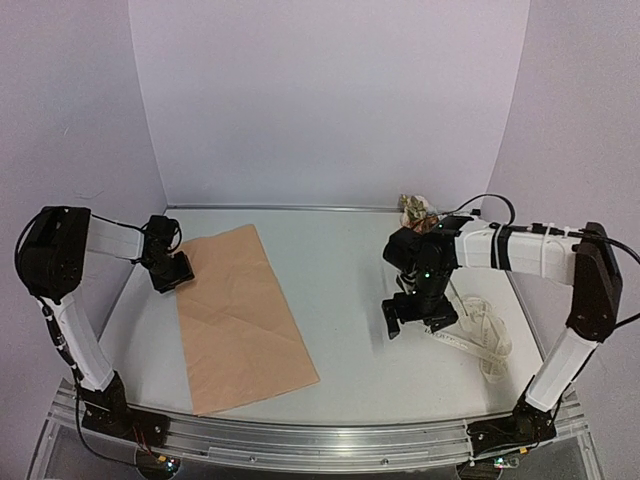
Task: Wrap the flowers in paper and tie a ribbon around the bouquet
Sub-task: Move the folded wrapping paper to the center of the board, then unfold the folded wrapping paper at the center of the board.
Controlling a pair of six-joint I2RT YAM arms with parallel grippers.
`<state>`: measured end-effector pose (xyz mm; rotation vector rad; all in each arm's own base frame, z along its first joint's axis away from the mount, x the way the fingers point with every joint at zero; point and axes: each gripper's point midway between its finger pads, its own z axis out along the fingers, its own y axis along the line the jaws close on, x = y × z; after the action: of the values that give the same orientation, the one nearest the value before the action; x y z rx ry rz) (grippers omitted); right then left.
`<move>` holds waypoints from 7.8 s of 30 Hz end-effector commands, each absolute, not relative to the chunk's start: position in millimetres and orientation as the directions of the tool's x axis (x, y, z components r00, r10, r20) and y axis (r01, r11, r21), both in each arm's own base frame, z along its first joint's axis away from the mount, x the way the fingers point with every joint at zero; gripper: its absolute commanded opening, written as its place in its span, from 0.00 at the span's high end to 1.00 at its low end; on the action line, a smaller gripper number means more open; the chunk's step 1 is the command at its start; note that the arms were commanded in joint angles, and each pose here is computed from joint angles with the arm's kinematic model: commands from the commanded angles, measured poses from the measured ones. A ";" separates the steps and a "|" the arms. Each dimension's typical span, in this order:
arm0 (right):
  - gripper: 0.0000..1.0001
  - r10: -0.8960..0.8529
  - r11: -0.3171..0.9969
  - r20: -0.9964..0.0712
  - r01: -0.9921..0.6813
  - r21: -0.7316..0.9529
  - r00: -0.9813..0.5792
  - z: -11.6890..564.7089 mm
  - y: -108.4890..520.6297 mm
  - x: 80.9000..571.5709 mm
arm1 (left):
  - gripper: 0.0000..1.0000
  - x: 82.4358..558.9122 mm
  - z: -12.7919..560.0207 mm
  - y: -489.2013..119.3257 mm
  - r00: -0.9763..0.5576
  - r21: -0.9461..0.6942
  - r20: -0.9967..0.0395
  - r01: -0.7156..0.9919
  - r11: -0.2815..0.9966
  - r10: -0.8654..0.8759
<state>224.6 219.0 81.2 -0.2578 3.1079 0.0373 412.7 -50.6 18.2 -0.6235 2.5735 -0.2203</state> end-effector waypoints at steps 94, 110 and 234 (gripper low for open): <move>0.49 0.115 0.931 0.132 0.153 0.332 -0.985 -9.9 370.6 240.6 | 0.42 305.8 22.6 -190.8 -0.963 -0.637 -0.137 -0.095 0.765 -0.233; 0.50 0.130 0.924 0.139 0.171 0.342 -0.982 -14.0 376.2 243.5 | 0.82 314.1 63.8 -202.9 -0.959 -0.701 -0.166 -0.049 0.712 -0.230; 0.09 -0.225 0.792 -0.374 -0.393 0.468 -0.900 220.6 347.3 210.9 | 1.00 284.2 199.3 -412.2 -0.927 -0.551 -0.330 0.343 0.760 0.179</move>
<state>210.9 340.3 202.8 -0.4067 2.7381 0.7887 281.2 -407.2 190.0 0.4184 2.7136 -0.9344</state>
